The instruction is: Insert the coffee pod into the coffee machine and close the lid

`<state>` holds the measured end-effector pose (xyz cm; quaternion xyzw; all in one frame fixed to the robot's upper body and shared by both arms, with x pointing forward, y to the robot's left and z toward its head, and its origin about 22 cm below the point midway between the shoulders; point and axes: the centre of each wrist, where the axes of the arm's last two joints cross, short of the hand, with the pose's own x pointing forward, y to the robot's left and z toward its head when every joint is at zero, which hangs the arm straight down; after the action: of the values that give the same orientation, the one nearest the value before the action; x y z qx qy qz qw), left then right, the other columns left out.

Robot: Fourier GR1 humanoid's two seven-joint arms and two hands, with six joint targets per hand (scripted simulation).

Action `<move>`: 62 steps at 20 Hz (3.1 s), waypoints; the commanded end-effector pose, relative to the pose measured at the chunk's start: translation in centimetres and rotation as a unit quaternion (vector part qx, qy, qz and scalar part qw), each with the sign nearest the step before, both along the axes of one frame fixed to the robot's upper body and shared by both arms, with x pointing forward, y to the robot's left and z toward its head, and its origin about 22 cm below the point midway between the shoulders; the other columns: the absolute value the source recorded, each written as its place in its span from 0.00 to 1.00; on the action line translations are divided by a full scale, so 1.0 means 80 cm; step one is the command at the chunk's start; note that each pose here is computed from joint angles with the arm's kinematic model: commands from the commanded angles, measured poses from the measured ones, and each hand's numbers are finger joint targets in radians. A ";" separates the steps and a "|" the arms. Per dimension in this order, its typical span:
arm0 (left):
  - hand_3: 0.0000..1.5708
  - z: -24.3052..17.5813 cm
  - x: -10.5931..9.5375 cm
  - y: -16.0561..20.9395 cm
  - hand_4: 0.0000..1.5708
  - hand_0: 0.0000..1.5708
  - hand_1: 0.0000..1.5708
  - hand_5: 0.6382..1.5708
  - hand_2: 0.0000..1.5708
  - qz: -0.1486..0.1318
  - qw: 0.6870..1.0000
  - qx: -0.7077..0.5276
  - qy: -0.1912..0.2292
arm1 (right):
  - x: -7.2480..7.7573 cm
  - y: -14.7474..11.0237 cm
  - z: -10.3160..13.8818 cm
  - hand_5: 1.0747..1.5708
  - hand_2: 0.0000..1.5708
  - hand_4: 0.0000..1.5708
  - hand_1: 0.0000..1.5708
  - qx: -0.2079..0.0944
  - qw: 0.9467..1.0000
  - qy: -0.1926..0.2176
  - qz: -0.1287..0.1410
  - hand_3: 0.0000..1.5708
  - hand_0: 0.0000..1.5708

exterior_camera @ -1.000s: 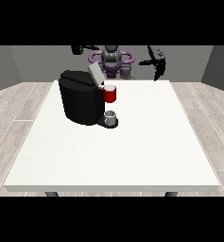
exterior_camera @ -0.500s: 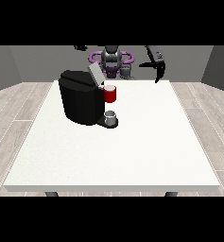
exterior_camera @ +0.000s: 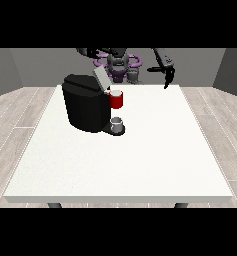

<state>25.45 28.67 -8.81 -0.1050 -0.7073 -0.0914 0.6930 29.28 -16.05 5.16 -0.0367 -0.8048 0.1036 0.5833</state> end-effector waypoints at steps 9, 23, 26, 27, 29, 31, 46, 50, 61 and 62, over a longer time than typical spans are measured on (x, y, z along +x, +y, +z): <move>0.00 0.034 -0.009 0.015 0.23 0.00 0.00 1.00 0.00 0.001 0.999 0.017 -0.035 | 0.042 -0.040 -0.024 1.00 0.00 0.25 0.00 -0.011 0.998 0.009 -0.064 0.00 0.00; 0.00 0.064 0.024 -0.008 0.19 0.00 0.00 1.00 0.00 -0.011 0.996 0.013 -0.084 | 0.104 -0.039 -0.004 1.00 0.00 0.27 0.00 0.007 0.998 -0.018 -0.068 0.00 0.00; 0.00 0.039 0.004 0.006 0.21 0.00 0.00 1.00 0.00 -0.013 0.998 0.008 -0.065 | 0.115 -0.043 0.021 1.00 0.00 0.23 0.00 -0.001 0.998 -0.005 -0.066 0.00 0.00; 0.00 0.026 -0.016 0.022 0.22 0.00 0.00 1.00 0.00 -0.006 0.998 -0.006 -0.069 | 0.098 -0.072 -0.004 1.00 0.00 0.17 0.00 0.012 0.999 -0.009 -0.053 0.00 0.00; 0.00 0.057 0.018 0.021 0.25 0.00 0.00 1.00 0.00 -0.027 0.996 0.006 -0.084 | 0.121 -0.053 0.022 1.00 0.00 0.20 0.00 0.000 0.996 -0.032 -0.078 0.00 0.00; 0.00 0.045 0.013 0.019 0.23 0.00 0.00 1.00 0.00 -0.006 0.997 0.005 -0.078 | 0.123 -0.054 0.033 1.00 0.00 0.24 0.00 -0.006 0.998 -0.017 -0.061 0.00 0.00; 0.00 0.036 0.024 0.018 0.25 0.00 0.00 1.00 0.00 -0.026 0.998 -0.006 -0.052 | 0.128 0.057 0.053 1.00 0.00 0.24 0.00 -0.067 0.997 -0.025 -0.039 0.00 0.00; 0.00 0.036 0.037 0.031 0.23 0.00 0.00 1.00 0.00 0.004 0.997 -0.011 -0.079 | 0.138 0.076 0.098 1.00 0.00 0.24 0.00 -0.077 0.995 -0.067 0.001 0.00 0.00; 0.00 0.012 0.013 0.050 0.22 0.00 0.00 1.00 0.00 -0.003 0.999 -0.022 -0.040 | 0.130 0.095 0.093 1.00 0.00 0.28 0.00 -0.083 0.992 -0.070 0.056 0.00 0.00; 0.00 0.028 0.044 0.002 0.23 0.00 0.00 1.00 0.00 -0.025 0.997 -0.016 -0.066 | 0.129 0.104 0.089 1.00 0.00 0.25 0.00 -0.076 0.993 -0.080 0.036 0.00 0.00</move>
<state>28.42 31.12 -6.33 -0.1195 -0.7528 -0.0965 0.6401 40.40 -8.62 13.93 -0.0683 -0.8420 0.1818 0.5033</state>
